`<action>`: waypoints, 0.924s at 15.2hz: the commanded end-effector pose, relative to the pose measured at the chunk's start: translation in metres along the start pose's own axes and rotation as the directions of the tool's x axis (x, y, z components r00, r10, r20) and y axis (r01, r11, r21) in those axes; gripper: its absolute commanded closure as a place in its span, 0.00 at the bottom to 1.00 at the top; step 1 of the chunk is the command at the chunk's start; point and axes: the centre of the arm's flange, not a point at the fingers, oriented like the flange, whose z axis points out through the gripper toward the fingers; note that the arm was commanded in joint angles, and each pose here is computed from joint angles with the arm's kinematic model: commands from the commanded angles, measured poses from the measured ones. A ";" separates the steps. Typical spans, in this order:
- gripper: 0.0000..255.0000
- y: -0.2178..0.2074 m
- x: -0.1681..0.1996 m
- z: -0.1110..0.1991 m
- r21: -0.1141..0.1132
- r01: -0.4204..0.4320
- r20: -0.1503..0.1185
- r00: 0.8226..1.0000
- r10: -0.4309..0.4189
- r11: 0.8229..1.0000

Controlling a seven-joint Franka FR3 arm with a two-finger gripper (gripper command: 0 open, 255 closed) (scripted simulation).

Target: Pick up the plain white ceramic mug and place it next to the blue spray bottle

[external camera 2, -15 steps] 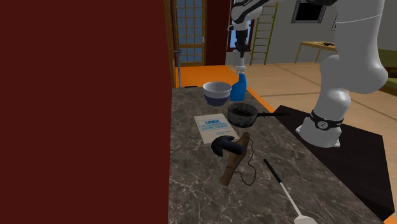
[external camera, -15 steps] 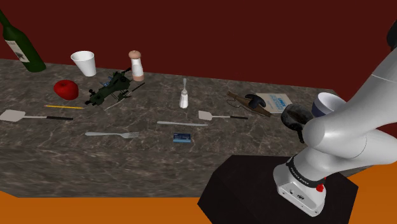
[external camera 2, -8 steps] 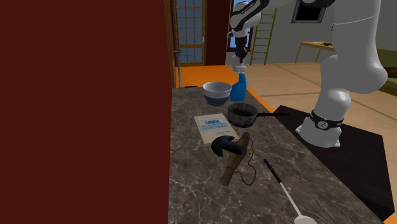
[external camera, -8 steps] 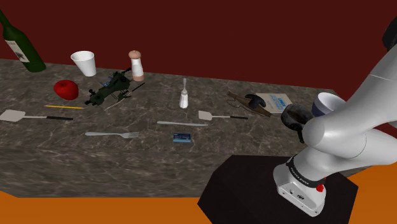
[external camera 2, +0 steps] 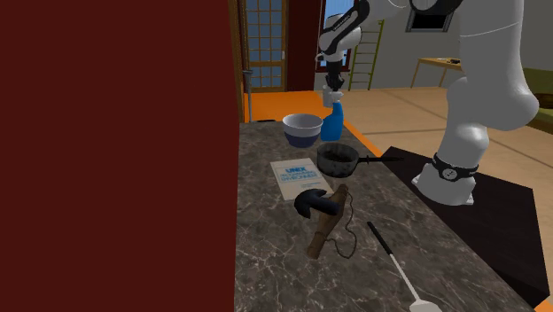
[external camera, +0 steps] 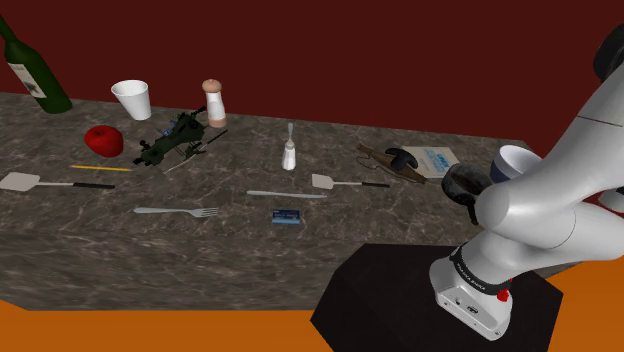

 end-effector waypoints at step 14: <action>1.00 -0.001 0.013 0.078 0.000 0.000 0.000 1.000 0.000 1.000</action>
